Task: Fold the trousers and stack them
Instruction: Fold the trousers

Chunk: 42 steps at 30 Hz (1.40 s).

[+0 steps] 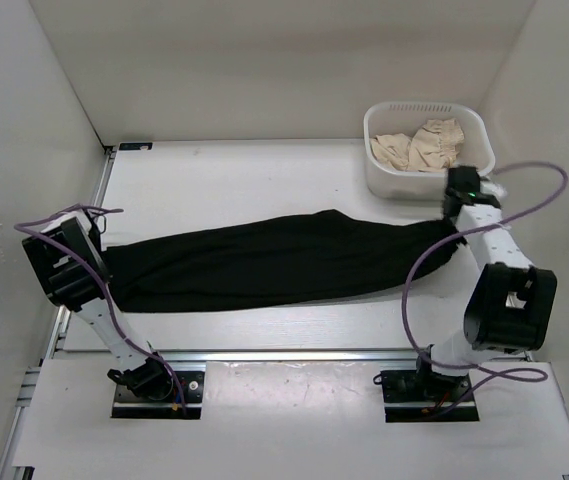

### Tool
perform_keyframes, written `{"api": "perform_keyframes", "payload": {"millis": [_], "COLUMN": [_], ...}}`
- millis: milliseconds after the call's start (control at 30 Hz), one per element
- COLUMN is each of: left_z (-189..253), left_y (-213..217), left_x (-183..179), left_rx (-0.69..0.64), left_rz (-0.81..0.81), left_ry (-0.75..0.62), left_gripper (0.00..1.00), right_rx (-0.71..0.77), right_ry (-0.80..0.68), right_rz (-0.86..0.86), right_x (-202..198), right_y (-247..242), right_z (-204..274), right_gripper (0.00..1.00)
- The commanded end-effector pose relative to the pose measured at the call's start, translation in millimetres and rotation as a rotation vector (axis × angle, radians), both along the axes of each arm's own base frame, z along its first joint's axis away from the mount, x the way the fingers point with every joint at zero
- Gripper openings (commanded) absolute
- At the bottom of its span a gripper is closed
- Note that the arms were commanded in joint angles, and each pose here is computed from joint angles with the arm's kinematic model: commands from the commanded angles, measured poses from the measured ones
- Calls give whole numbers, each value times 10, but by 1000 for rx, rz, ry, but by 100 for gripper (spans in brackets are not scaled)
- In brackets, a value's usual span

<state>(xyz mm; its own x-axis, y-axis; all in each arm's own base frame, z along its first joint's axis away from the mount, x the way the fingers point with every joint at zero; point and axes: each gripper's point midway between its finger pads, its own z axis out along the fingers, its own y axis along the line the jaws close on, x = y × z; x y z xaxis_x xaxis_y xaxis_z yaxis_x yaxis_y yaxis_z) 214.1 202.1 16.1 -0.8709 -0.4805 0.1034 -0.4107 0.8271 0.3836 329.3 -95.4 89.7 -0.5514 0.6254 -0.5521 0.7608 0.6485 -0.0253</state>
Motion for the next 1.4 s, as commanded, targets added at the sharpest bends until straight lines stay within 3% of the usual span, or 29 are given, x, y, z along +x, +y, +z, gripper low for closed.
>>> {"api": "perform_keyframes", "payload": {"millis": [0,67,167,233,267,333,400,533,633,733,867,933,967,1000,1067,1100,1233,1367], "left_z": [-76,-108,-154,-176,-190,-190,-171,-113,-97,-97,-89,-89,-89,-89,-101,-77,-48,11], "left_y": [-194,-274,-346,-374,-412,-413,-414,-455,-465,-465,-474,-474,-474,-474,-473,-469,-474,-447], "left_x": [111,110,107,118,106,106,160,286,330,330,309,309,309,309,274,282,271,293], "left_rx": [-72,-98,-121,-121,-125,-125,-120,-109,-105,-105,-105,-105,-105,-105,-101,-97,-97,-83], "left_rz": [12,4,-2,-13,-23,-23,-33,-68,-78,-78,-78,-78,-78,-78,-78,-78,-78,-80], "left_ry": [-89,-88,-91,-92,-83,-83,-93,-118,-126,-126,-126,-126,-126,-126,-113,-121,-121,-130], "left_gripper": [46,45,45,44,44,44,44,44,44,44,44,44,44,44,44,44,45,47], "right_rx": [-347,-405,-423,-440,-392,-423,-415,-414,-324,-217,-220,-145,-110,-101,-19,-62,-71,-91], "right_ry": [-80,-65,-158,-160,-247,-203,-249,-289,-264,-228,-254,-223,-203,-190,-200,-200,-294,-449], "right_rz": [236,341,584,648,723,803,879,934,918,1009,1039,1157,1220,1332,1506,1600,1798,1723], "right_x": [211,188,132,158,129,95,-3,-40,33,-42,-38,-120,-179,-287,-541,-613,-1006,-1060], "right_y": [498,990,2373,2958,3506,4007,4574,4927,4998,5246,5351,5567,5653,5779,6071,6096,6244,5957], "right_z": [940,984,1043,887,1125,867,875,704,504,278,298,173,121,114,176,231,758,1459], "right_gripper": [0,0,0,0,0,0,0,0,0,0,0,14,28,56,74,80,89,93]}}
